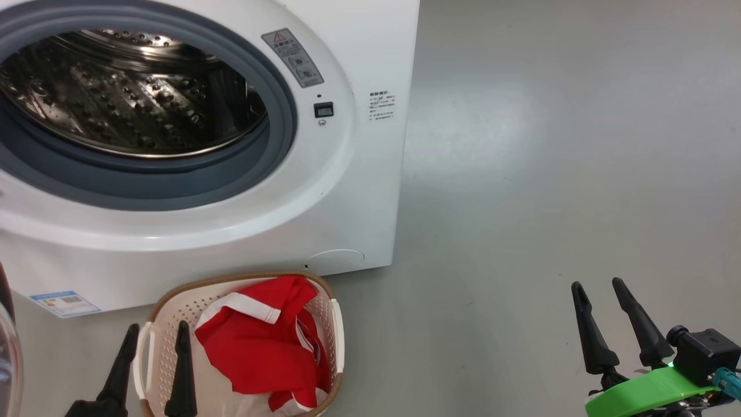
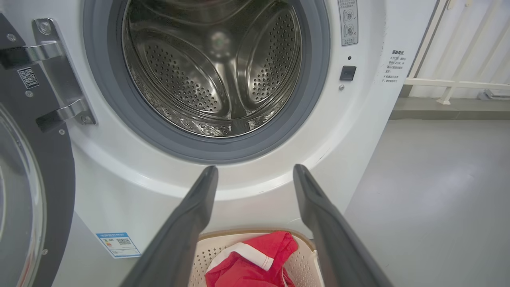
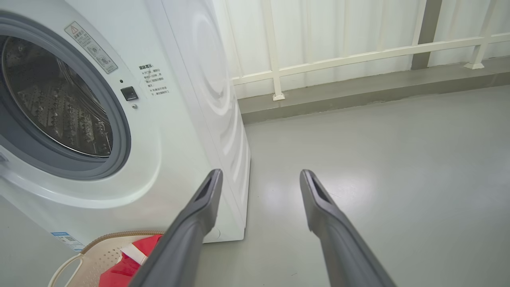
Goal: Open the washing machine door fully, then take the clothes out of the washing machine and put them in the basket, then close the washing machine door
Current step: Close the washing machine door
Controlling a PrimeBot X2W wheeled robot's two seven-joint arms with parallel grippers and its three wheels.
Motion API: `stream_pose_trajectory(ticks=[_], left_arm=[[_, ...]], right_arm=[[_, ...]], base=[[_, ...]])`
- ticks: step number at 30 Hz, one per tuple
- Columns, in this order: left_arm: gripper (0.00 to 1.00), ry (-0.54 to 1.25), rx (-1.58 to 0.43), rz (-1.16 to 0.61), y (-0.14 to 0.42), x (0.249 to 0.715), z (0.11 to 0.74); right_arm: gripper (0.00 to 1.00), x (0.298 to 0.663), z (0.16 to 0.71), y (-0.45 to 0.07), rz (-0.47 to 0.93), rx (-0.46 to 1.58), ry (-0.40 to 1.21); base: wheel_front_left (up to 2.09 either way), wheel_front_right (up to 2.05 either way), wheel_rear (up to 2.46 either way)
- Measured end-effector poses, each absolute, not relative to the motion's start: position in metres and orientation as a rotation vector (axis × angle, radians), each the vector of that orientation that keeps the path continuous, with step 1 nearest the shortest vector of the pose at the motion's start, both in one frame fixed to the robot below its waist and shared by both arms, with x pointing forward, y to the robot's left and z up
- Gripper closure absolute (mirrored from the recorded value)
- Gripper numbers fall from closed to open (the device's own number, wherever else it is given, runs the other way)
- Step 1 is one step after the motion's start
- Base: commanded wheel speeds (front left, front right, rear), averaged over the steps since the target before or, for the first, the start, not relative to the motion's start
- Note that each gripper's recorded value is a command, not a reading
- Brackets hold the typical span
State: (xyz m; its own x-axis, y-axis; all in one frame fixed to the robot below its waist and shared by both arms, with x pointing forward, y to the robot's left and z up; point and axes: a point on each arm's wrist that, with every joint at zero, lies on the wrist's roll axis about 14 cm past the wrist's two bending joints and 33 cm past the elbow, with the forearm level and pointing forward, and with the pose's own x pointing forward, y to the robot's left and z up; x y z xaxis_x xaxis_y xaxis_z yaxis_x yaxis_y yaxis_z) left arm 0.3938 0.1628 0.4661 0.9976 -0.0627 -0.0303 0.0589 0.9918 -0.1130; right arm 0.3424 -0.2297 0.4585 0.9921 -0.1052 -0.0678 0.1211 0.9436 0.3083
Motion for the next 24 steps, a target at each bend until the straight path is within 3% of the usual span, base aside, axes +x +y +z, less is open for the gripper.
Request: stream_pose_trajectory(ticks=[14, 24], left_arm=[[0.00, 0.028, -0.122, -0.051, 0.1654, 0.3929, 0.4678], [0.00, 0.024, -0.121, -0.050, 0.1659, 0.3927, 0.4692]], right_arm=[[0.00, 0.3442, 0.4584, -0.2267, -0.106, 0.318, 0.052], [0.00, 0.3447, 0.4583, -0.2257, -0.102, 0.318, 0.053]], base=[[-1.51, 1.51, 0.00], [-0.42, 0.42, 0.00]])
